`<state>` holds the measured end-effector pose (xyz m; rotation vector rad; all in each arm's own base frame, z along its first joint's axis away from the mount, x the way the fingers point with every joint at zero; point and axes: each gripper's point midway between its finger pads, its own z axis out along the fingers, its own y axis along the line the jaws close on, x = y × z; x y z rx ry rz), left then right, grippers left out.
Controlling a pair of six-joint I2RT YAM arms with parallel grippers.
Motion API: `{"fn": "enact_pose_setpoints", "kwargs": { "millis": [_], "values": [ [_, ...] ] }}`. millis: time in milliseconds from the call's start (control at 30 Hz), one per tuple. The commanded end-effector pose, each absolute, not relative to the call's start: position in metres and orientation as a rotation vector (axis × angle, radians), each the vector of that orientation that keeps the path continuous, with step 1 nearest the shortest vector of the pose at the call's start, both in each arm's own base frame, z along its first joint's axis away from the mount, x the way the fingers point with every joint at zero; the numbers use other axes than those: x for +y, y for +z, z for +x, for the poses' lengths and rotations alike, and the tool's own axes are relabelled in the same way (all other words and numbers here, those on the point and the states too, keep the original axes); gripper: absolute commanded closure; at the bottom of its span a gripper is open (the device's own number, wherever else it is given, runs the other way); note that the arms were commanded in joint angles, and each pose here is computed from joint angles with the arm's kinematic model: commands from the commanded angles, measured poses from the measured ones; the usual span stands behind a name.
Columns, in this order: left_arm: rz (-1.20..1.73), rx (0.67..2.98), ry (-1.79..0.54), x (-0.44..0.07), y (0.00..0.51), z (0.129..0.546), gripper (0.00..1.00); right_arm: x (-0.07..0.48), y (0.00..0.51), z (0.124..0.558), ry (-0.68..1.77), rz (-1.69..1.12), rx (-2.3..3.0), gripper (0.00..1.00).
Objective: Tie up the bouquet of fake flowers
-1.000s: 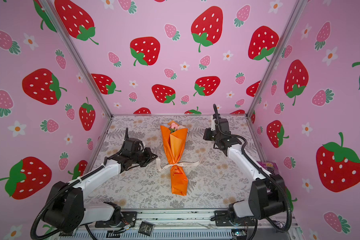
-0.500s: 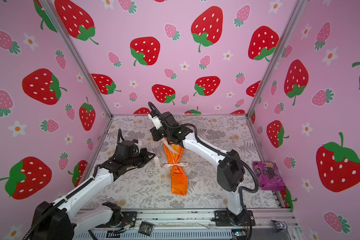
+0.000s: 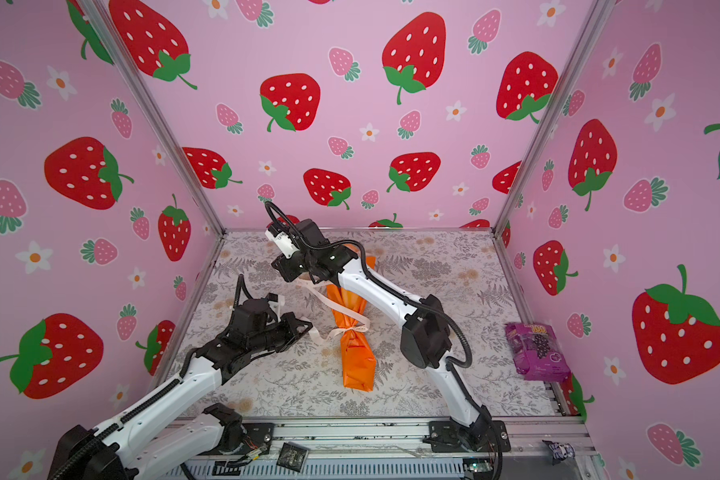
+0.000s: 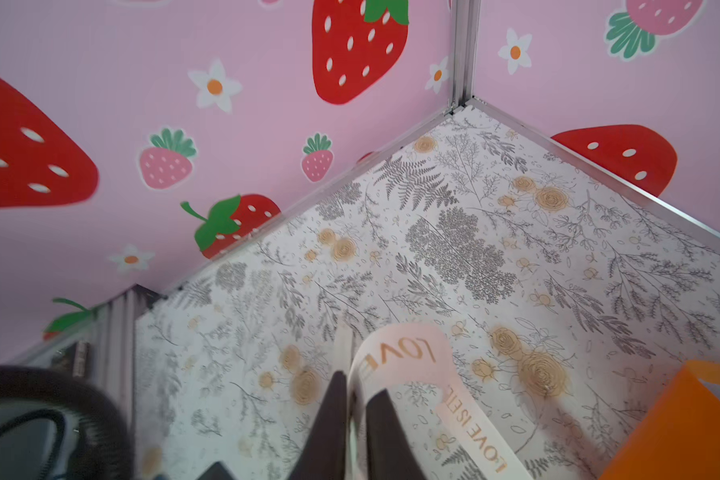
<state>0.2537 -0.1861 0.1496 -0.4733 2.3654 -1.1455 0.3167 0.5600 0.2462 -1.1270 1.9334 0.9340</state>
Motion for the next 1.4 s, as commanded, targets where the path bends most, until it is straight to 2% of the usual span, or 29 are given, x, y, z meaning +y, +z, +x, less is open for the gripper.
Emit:
{"fn": "enact_pose_setpoints", "kwargs": {
  "millis": [0,33,100,267,467,633,733,833,967,1033,1367],
  "values": [
    [-0.454,2.318,-1.137,-0.185,0.16,0.257,1.0,0.54,0.213,0.324,0.858,-1.132,2.09,0.85],
    [-0.451,2.32,-1.134,-0.185,0.161,0.257,1.0,0.533,0.213,0.329,0.867,-1.104,2.101,0.82],
    [-0.435,2.307,-1.139,-0.186,0.165,0.259,1.0,0.521,0.217,0.336,0.907,-1.069,2.11,0.65],
    [-0.398,2.29,-1.165,-0.194,0.177,0.265,1.0,0.473,0.233,0.343,0.859,-0.97,2.12,0.55],
    [-0.387,2.295,-1.197,-0.202,0.182,0.273,1.0,0.392,0.247,0.324,0.809,-0.78,1.991,0.52],
    [-0.387,2.322,-1.221,-0.21,0.183,0.277,1.0,0.356,0.254,0.247,0.964,-0.911,1.616,0.55],
    [-0.396,2.336,-1.244,-0.213,0.183,0.278,1.0,0.354,0.25,0.203,1.049,-1.069,1.448,0.51],
    [-0.401,2.346,-1.275,-0.219,0.183,0.279,1.0,0.37,0.225,0.186,0.998,-1.219,1.443,0.49],
    [-0.407,2.341,-1.316,-0.225,0.186,0.282,1.0,0.388,0.197,0.189,0.983,-1.25,1.516,0.49],
    [-0.392,2.34,-1.321,-0.228,0.189,0.281,1.0,0.394,0.189,0.191,1.005,-1.232,1.529,0.44],
    [-0.405,2.327,-1.326,-0.227,0.193,0.282,1.0,0.417,0.175,0.199,1.082,-1.156,1.572,0.42]
  ]
}}
